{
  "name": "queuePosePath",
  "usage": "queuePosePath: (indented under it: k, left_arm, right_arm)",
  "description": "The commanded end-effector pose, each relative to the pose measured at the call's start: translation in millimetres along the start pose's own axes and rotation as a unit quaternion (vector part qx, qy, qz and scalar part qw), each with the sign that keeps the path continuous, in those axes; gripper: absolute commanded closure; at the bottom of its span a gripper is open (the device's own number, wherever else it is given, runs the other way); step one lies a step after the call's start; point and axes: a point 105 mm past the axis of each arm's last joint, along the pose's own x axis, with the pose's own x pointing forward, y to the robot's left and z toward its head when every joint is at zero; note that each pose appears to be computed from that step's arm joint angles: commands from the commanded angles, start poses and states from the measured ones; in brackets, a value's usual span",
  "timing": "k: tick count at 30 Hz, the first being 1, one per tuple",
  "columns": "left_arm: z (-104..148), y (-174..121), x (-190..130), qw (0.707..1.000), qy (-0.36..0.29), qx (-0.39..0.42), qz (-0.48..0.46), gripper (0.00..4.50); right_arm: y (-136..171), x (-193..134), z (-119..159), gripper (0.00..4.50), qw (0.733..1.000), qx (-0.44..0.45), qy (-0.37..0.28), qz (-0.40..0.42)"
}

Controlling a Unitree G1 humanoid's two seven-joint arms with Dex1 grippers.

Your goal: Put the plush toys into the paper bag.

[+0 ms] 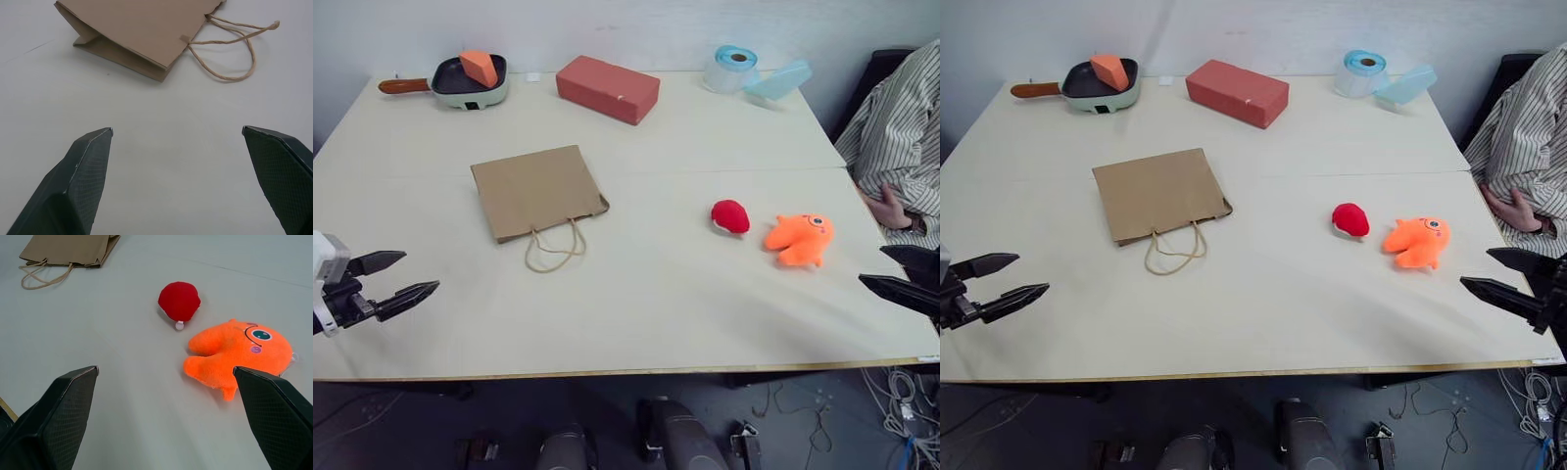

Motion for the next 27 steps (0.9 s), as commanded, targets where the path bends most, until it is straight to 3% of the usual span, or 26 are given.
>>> queuePosePath:
  k: [1,16,22,27]
  left_arm:
    - [5,3,-5,1.0,-0.003,0.023,0.007,0.06]
    - [2,4,11,0.999,0.011,0.046,-0.004,0.06]
    - [25,-28,53,0.985,0.006,0.124,-0.123,0.06]
    - [45,-46,96,0.958,0.003,0.199,-0.205,0.06]
  right_arm:
    - [1,0,8,0.0,1.0,-0.022,-0.011,-0.003]
    - [2,0,22,0.0,0.998,-0.048,-0.039,-0.021]
    - [62,40,43,0.0,0.99,-0.078,-0.065,0.099]
    - [117,68,42,0.0,0.973,-0.105,-0.052,0.198]
